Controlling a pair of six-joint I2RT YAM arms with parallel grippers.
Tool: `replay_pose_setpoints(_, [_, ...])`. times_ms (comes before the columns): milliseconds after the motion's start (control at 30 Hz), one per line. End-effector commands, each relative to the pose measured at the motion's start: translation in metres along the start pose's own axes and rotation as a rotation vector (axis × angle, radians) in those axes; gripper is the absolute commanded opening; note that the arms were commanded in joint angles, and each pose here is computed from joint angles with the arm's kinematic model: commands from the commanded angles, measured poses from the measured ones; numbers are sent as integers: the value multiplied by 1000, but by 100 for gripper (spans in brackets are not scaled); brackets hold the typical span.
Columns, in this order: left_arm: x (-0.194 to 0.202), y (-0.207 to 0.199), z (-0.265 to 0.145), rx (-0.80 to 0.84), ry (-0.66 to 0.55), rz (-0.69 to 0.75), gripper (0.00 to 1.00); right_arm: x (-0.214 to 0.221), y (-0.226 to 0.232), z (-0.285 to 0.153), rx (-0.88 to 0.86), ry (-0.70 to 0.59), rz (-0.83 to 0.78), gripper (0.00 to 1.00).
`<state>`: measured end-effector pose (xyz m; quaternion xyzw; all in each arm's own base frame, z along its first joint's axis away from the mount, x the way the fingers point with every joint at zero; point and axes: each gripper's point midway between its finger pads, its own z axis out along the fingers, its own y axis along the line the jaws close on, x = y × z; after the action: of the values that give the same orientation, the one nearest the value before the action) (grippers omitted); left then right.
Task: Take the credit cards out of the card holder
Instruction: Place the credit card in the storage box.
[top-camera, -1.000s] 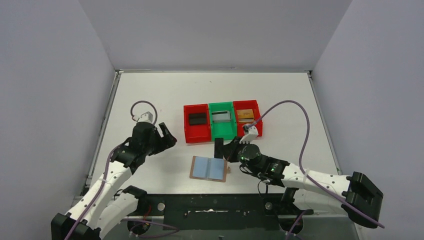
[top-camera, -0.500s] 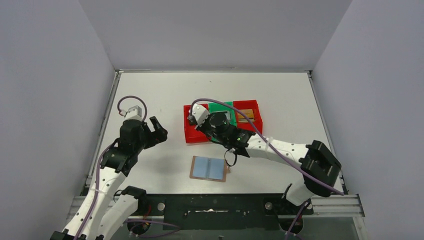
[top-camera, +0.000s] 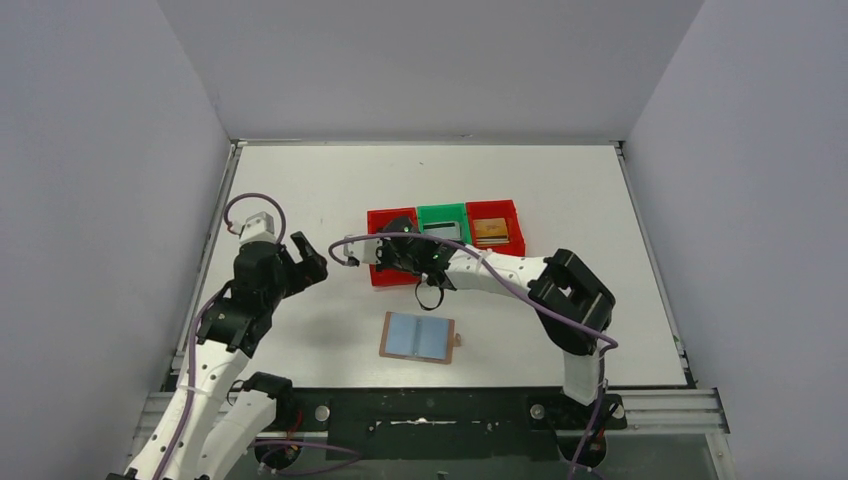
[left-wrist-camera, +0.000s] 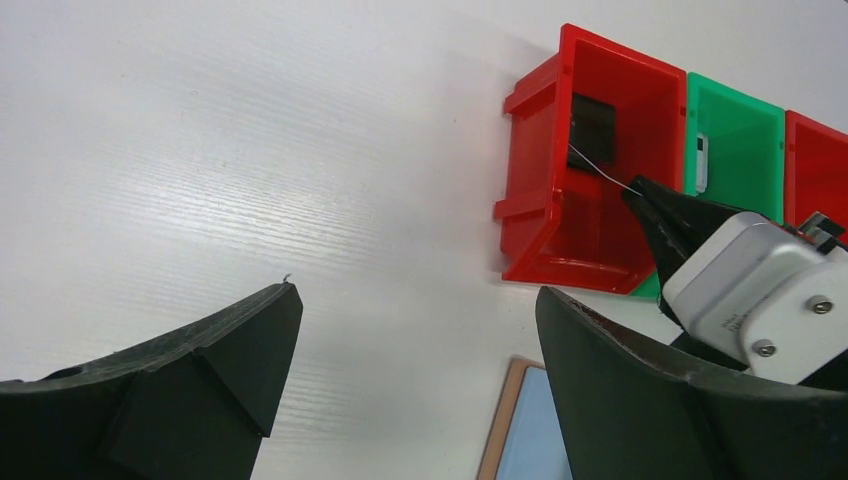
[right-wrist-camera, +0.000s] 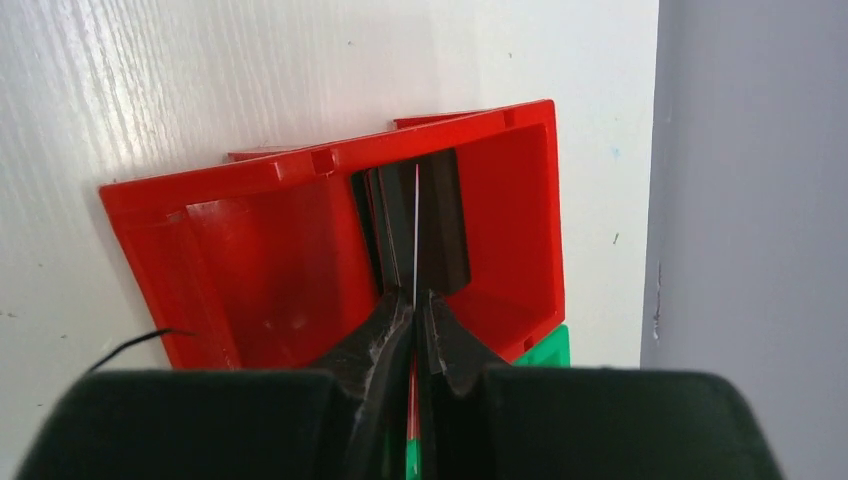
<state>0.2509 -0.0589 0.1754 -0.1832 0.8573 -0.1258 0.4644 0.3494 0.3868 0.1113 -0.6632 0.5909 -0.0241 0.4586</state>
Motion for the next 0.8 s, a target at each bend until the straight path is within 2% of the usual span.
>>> replay_pose_setpoints(0, [-14,1,-3,-5,-60,-7,89,-9,-32,0,45,-11,-121,0])
replay_pose_setpoints(367, [-22,7,-9,-31,-96,-24,89,9,-37,35,39,28,-149,0])
replay_pose_setpoints(667, [-24,9,-11,-37,-111,-33,89,21,-37,56,50,79,-160,5])
replay_pose_setpoints(767, [-24,9,-10,-34,-109,-32,89,24,-37,58,49,83,-152,11])
